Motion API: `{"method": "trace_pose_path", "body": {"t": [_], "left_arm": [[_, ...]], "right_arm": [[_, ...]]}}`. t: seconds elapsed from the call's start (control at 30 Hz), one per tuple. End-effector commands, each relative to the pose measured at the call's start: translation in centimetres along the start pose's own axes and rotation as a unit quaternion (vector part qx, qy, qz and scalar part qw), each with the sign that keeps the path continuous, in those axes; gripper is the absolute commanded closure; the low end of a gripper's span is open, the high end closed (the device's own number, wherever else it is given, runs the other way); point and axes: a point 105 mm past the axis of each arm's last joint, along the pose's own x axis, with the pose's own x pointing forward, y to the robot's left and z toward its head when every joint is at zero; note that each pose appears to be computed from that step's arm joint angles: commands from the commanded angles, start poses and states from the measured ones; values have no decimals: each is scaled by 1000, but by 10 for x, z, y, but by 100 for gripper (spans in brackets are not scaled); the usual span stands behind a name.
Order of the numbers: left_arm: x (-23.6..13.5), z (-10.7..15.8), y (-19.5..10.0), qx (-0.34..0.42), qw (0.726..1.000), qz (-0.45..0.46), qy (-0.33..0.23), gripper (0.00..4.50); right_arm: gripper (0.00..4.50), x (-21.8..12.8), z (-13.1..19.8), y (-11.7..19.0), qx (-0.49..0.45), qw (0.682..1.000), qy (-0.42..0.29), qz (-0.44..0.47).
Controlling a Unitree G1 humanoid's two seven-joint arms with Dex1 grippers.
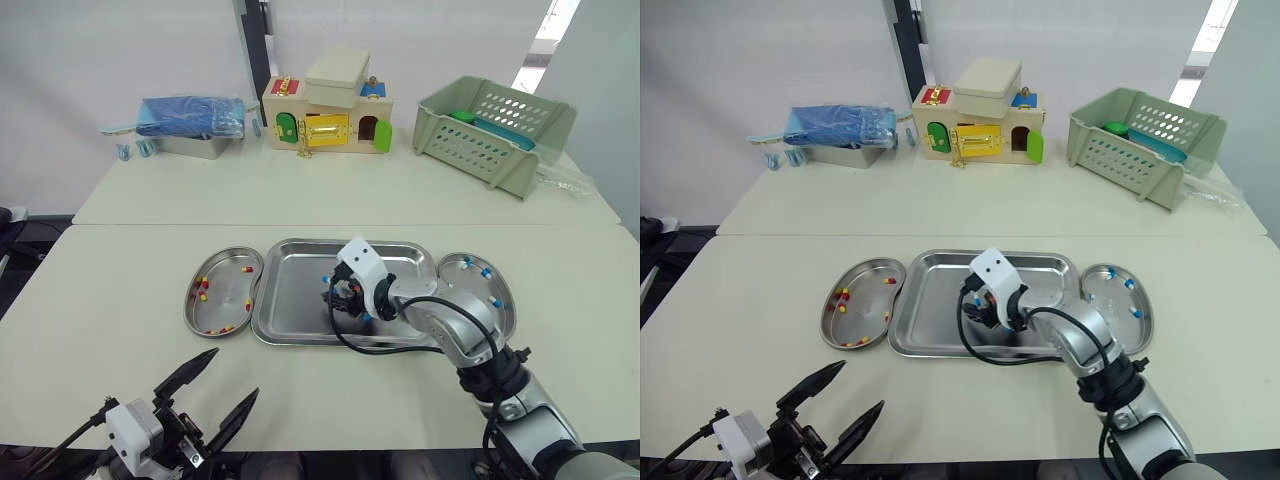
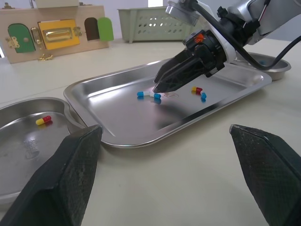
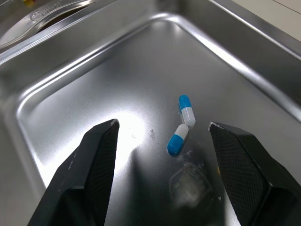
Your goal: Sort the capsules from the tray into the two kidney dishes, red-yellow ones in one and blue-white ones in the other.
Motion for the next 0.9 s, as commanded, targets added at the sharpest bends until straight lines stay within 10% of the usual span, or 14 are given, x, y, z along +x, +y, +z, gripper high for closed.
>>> {"method": "trace_pose_path", "body": {"t": [0.03, 0.57, 0.9], "left_arm": [[1, 6, -4, 6, 1000, 0, -10, 0], [3, 8, -5, 5, 1000, 6, -10, 0], [5, 10, -5, 6, 1000, 11, -10, 0]], "right_arm": [[128, 1, 5, 2, -11, 1000, -13, 1], [128, 11, -6, 6, -10, 1000, 12, 8], [339, 14, -15, 3, -12, 1000, 24, 0]]}}
